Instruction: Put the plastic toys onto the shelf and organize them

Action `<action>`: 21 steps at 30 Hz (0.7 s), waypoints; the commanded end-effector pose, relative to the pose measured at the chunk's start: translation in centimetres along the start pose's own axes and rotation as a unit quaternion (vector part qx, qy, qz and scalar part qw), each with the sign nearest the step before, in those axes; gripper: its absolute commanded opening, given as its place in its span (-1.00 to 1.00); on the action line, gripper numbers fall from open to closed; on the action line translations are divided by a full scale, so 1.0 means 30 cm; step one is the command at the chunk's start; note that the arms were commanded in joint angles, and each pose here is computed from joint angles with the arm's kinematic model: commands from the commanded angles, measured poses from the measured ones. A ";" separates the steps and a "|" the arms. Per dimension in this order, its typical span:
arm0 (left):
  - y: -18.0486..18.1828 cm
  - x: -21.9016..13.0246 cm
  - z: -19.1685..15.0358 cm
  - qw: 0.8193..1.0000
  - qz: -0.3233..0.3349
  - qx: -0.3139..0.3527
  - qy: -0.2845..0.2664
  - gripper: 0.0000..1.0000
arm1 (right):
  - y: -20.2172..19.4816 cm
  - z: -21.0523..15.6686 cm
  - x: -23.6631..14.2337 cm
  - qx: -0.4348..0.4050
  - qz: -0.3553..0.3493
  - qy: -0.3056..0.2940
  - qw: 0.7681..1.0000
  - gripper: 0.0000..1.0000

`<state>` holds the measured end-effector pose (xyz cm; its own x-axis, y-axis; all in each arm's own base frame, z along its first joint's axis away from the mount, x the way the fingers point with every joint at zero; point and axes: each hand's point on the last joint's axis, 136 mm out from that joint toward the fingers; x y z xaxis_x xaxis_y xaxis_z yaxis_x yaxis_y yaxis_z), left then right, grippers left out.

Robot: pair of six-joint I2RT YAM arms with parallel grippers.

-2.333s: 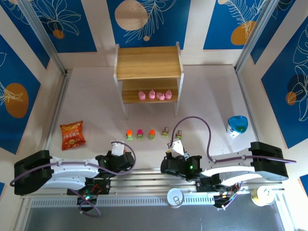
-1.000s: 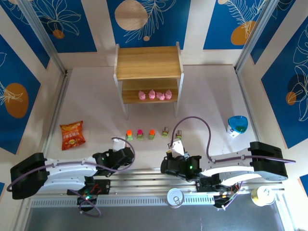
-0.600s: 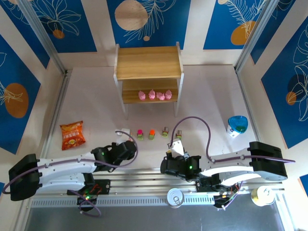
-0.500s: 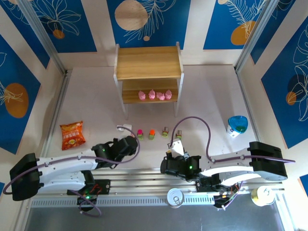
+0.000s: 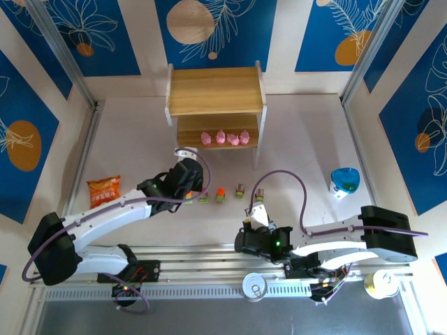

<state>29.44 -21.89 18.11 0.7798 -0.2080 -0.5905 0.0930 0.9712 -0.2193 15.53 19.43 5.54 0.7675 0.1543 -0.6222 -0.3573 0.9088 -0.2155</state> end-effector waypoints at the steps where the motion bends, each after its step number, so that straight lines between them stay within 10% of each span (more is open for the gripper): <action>1: -0.012 0.003 0.063 1.000 -0.004 0.009 0.000 -0.46 | -0.009 0.010 -0.001 0.019 0.002 -0.012 1.000 -0.20; 21: -0.002 0.135 0.252 0.999 0.043 -0.015 -0.020 -0.46 | -0.007 -0.003 0.013 0.026 0.018 -0.011 0.999 -0.20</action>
<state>36.34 -22.19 20.45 0.7928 -0.1393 -0.5933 0.0188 0.9787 -0.2047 15.69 19.59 5.31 0.7586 0.1921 -0.6226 -0.3672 0.9154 -0.1649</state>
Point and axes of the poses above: each hand's point on the last joint's axis, 136 mm out from that joint toward the fingers, its own x axis out along the fingers, its own y axis along the line the jaws close on, z = x × y, and after that the axes turned 9 degrees about -x, right-handed
